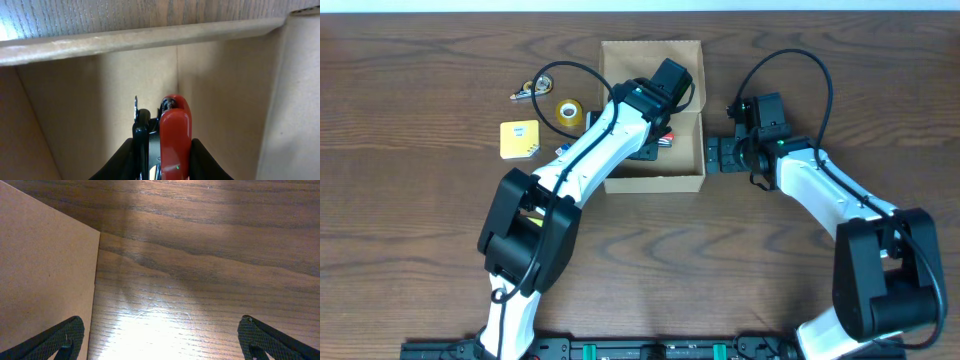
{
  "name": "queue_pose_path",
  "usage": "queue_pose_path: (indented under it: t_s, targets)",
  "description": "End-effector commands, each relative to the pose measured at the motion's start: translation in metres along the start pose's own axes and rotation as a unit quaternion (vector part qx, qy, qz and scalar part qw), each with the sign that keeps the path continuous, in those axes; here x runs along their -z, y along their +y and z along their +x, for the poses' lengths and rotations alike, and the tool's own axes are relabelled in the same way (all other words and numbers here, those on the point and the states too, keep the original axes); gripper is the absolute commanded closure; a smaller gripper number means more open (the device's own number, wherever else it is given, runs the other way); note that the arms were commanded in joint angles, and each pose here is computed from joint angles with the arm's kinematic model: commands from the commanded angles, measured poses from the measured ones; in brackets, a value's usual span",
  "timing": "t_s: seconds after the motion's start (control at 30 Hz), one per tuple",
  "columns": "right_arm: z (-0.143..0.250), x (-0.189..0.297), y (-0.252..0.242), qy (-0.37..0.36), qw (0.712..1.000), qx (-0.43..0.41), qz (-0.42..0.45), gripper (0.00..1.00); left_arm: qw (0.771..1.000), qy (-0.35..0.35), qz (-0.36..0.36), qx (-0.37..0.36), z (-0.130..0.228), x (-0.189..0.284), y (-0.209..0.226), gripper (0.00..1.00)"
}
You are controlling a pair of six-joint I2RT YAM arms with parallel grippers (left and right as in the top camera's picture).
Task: Pack container
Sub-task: 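Lower the stapler into the box and open the left gripper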
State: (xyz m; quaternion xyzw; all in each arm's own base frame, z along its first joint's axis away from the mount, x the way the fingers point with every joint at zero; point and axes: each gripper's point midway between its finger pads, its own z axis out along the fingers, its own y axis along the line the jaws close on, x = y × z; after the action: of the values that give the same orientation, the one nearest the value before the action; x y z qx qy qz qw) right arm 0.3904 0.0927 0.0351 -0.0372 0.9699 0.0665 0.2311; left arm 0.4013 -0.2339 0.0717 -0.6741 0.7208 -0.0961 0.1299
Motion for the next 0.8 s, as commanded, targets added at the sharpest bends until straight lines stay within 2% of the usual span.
queue_pose_path:
  t_s: [0.0, 0.07, 0.13, 0.23, 0.47, 0.77]
  targets:
    - [0.003, -0.003, -0.001, 0.006, 1.000, 0.006, 0.001, 0.01, 1.000, -0.009, -0.003, 0.004, -0.006, -0.001, 0.001, 0.94]
    - [0.003, -0.003, -0.001, 0.006, 1.000, 0.006, 0.001, 0.01, 1.000, -0.010, -0.005, 0.005, -0.008, -0.001, 0.001, 0.94]
    - [0.003, -0.003, -0.001, 0.006, 1.000, 0.006, 0.001, 0.01, 1.000, -0.012, -0.008, 0.005, -0.009, -0.001, 0.002, 0.85]
    - [0.003, -0.003, -0.001, 0.006, 1.000, 0.006, 0.001, 0.01, 1.000, -0.016, -0.008, 0.006, -0.012, -0.001, 0.002, 0.80]
    - [0.003, -0.003, -0.001, 0.006, 1.000, 0.006, 0.001, 0.01, 1.000, -0.021, -0.003, 0.010, -0.017, -0.002, -0.002, 0.58]
    - [0.003, -0.003, -0.001, 0.006, 1.000, 0.006, 0.001, 0.01, 1.000, -0.020, 0.000, 0.012, -0.016, -0.002, -0.003, 0.58]
